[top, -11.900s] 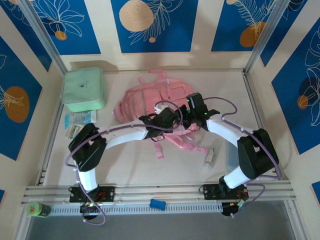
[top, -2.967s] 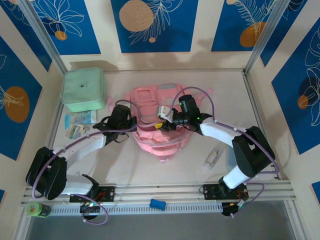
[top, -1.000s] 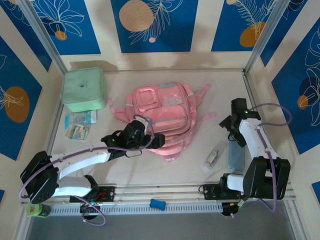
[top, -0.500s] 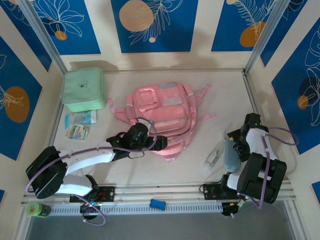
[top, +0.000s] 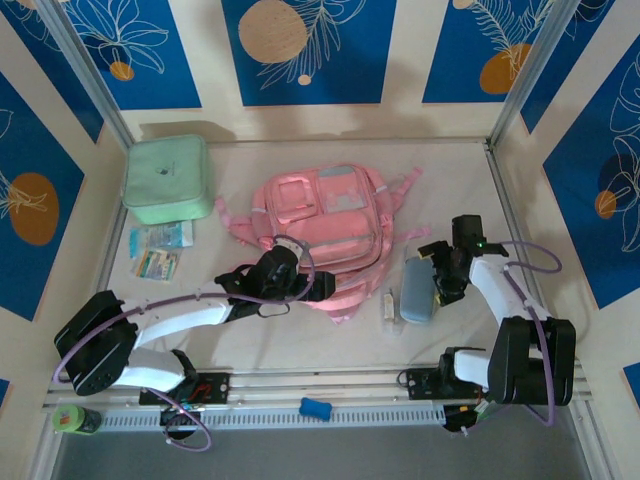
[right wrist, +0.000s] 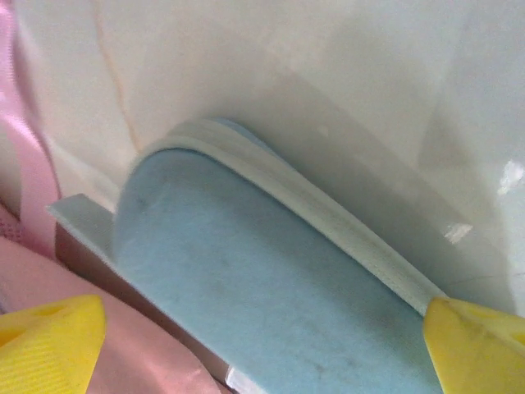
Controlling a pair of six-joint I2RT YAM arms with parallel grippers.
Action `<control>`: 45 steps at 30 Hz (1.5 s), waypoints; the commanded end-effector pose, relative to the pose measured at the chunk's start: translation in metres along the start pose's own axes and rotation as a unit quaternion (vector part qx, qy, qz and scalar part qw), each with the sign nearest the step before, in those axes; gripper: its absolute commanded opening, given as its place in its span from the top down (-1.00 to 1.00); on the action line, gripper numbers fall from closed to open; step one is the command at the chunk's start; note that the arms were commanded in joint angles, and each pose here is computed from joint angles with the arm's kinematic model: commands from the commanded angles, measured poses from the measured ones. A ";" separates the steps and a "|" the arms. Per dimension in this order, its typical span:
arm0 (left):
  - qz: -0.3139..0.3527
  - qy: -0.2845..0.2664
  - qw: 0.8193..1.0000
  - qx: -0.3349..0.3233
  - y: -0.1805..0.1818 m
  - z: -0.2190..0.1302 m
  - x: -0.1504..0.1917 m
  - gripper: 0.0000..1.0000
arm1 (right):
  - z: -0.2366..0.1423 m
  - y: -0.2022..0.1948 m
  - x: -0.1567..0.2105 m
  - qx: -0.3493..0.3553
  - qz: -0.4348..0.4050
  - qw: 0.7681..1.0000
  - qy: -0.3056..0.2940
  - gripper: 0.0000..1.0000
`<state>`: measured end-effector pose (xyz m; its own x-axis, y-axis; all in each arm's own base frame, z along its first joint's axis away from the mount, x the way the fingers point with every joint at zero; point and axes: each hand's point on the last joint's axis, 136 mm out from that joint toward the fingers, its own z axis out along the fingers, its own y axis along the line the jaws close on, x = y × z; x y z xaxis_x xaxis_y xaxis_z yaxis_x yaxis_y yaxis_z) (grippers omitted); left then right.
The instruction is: Pack the student bag
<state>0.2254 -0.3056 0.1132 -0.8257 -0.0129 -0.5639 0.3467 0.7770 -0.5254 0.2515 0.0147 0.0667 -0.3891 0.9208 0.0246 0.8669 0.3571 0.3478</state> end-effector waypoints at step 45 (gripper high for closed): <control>0.104 -0.033 0.991 -0.081 -0.004 -0.032 -0.051 -0.99 | 0.030 -0.038 0.074 0.114 -0.315 0.937 0.101 -0.74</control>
<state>0.2469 -0.2983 0.1500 -0.7441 0.0936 -0.6614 0.4157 0.8399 -0.3489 0.1957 0.0747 0.0257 -0.8719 0.4835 0.0775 0.4897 0.8623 0.1294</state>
